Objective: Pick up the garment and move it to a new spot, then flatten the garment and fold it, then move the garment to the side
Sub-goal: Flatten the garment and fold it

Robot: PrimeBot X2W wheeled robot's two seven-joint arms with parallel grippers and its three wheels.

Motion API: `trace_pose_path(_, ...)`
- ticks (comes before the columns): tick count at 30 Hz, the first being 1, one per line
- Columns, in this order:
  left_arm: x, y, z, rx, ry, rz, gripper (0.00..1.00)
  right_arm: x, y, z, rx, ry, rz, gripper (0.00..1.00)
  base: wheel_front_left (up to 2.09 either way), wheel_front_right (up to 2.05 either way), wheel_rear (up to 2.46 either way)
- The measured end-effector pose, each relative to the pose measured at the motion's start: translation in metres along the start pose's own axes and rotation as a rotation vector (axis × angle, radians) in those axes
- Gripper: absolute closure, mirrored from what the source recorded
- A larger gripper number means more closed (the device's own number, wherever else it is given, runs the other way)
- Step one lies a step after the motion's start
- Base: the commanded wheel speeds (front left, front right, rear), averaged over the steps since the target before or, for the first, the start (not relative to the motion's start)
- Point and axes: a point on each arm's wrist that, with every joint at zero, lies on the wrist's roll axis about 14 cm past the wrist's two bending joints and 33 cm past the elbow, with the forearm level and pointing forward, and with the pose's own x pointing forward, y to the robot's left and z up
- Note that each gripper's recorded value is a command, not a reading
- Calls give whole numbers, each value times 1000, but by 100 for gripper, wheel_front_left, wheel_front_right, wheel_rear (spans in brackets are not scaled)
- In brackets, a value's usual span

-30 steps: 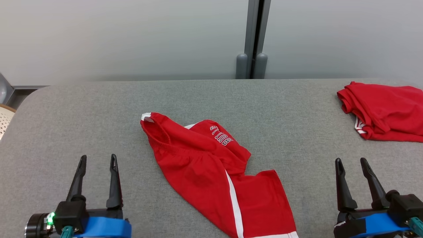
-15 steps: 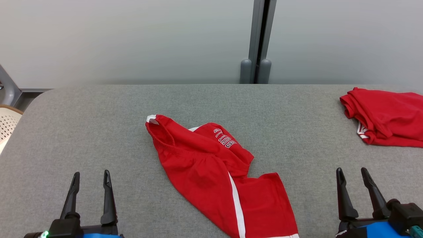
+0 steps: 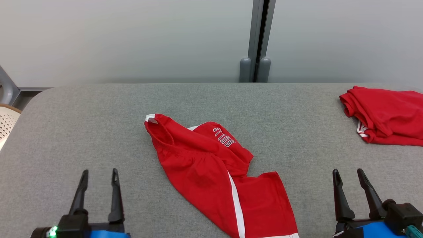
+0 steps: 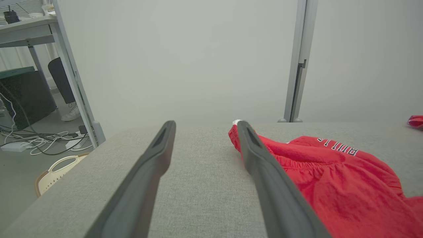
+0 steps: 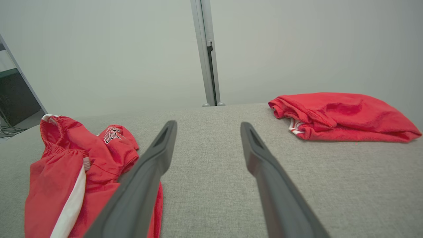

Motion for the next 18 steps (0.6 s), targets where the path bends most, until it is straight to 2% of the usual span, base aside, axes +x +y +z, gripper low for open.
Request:
trace_pose_path(4,9,-22,2,-9,-8,-77,0,1,3,-3,2,10,8,0,0,0,0)
trace_pose_path(9,28,-42,18,-13,-61,-141,0,8,25,-5,7,12,74,0,0,0,0)
trace_pose_path(11,33,-45,21,-14,-69,-148,0,12,40,-5,5,14,121,0,0,0,0)
trace_pose_path(13,37,-46,21,-15,-72,-150,0,17,70,-10,6,28,212,0,0,0,0)
trace_pose_path(18,36,-36,19,-18,-64,-114,0,28,122,-20,-7,64,377,0,0,0,0)
